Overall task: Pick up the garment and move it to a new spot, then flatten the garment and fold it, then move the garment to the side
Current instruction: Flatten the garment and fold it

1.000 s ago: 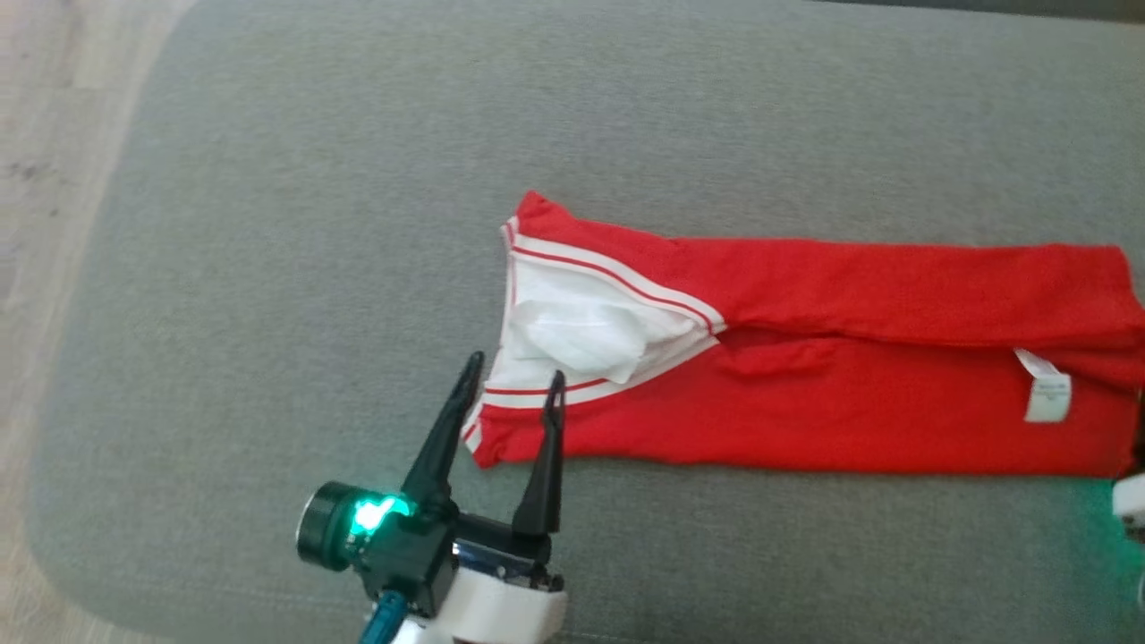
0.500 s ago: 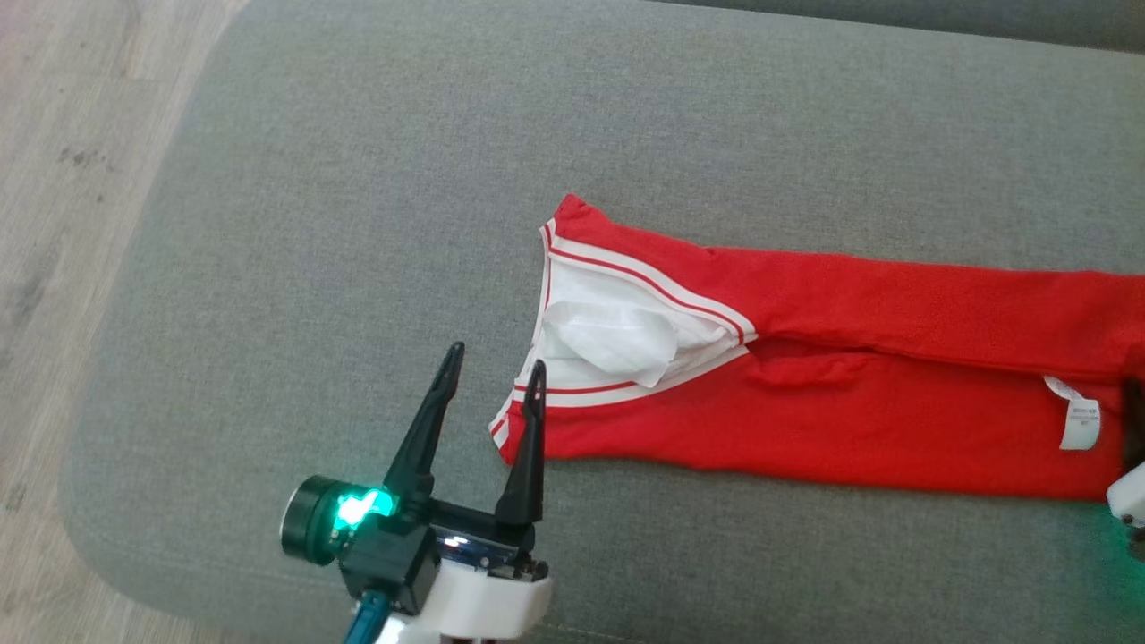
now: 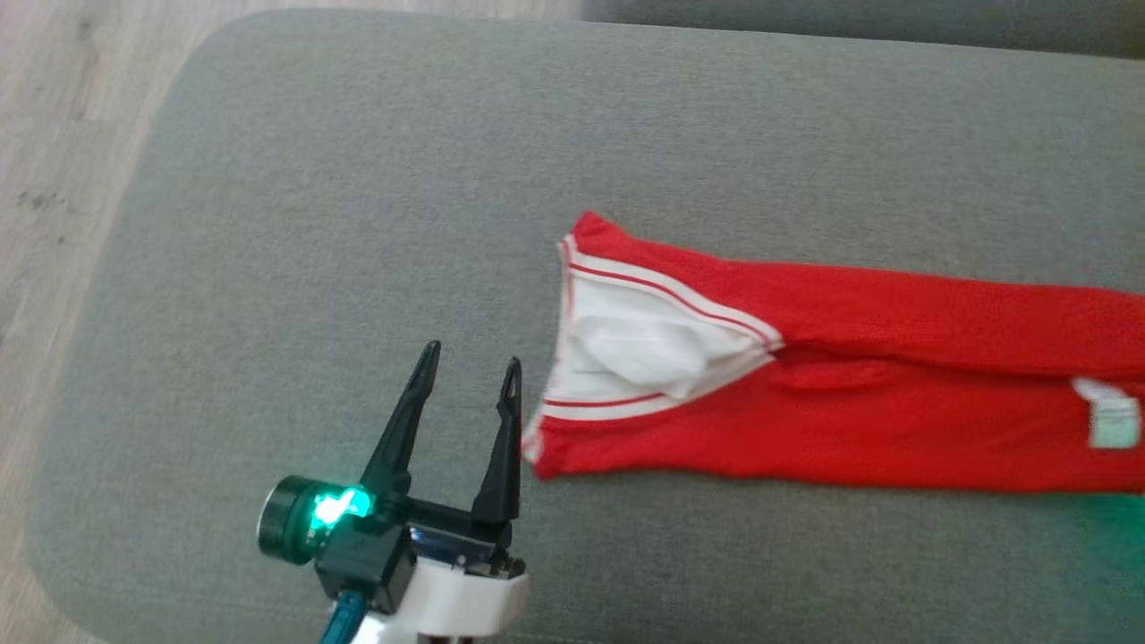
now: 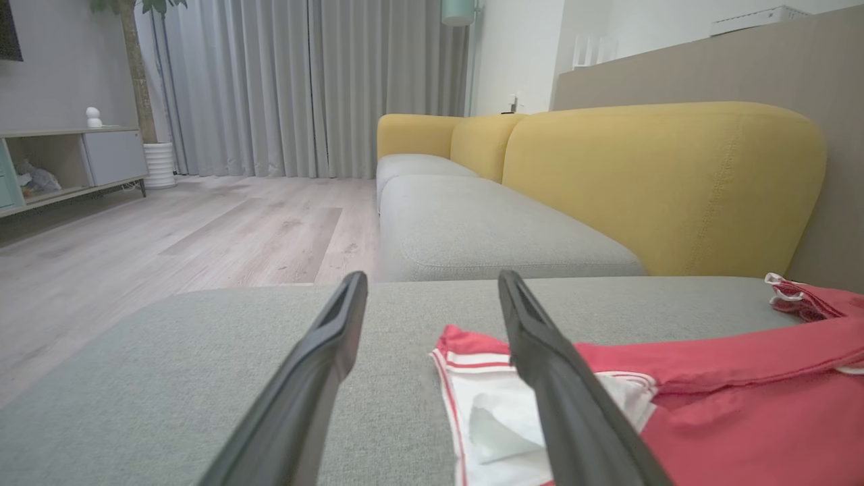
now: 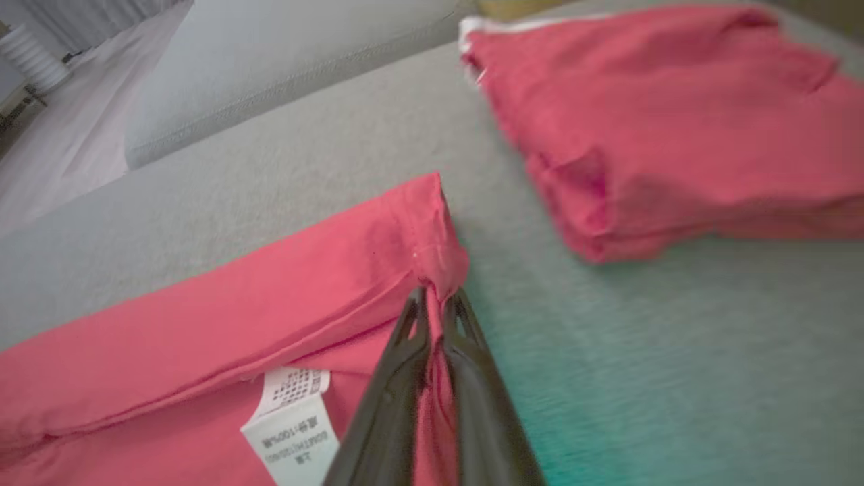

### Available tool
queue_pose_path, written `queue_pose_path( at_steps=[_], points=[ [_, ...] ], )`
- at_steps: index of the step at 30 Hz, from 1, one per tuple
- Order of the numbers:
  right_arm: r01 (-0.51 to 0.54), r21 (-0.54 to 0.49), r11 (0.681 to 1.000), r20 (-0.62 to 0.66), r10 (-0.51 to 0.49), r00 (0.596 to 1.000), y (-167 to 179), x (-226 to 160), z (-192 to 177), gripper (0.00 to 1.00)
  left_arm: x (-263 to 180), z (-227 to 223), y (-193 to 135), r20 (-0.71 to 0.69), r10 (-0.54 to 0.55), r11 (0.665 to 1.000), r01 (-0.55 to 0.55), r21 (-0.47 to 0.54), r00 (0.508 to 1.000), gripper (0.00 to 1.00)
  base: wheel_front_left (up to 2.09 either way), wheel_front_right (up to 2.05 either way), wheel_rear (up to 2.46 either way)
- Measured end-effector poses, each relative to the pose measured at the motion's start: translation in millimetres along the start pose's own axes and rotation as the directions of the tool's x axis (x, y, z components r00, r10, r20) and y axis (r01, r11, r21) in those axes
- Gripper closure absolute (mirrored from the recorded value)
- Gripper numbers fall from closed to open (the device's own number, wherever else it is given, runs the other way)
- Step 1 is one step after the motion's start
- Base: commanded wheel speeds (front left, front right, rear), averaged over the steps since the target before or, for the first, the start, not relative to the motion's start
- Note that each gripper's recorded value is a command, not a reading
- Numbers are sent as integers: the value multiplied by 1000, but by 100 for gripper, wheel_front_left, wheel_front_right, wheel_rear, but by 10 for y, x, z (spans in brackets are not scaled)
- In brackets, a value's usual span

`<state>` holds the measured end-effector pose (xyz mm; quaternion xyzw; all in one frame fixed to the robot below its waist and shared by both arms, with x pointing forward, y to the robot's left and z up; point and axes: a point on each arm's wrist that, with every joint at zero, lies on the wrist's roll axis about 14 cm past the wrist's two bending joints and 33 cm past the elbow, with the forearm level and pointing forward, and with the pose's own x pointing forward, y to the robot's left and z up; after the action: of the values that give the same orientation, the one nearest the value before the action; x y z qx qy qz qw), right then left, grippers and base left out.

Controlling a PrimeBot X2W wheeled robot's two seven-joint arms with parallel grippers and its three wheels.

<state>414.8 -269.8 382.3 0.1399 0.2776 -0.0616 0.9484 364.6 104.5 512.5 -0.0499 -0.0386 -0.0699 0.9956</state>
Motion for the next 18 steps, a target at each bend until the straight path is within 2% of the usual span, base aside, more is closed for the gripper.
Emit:
queue_pose_path(
  at_steps=[4,7,12,18],
  points=[
    [37,4,999,75,-38,997,-244,-115,369,100,2,-45,-51,-11,-21,1000,21,-6,1000,0,0,0,0],
    [-5,29,1000,129,1,992,-163,-186,632,100,46,-35,-76,-5,-30,999,30,-22,1000,0,0,0,0],
    [-199,67,978,199,182,963,478,-281,861,100,69,-44,-145,-5,-58,998,57,-28,998,0,0,0,0],
    [-414,36,909,195,400,895,1336,-432,840,100,60,-50,-118,-7,-51,998,51,-34,999,0,0,0,0]
  ],
)
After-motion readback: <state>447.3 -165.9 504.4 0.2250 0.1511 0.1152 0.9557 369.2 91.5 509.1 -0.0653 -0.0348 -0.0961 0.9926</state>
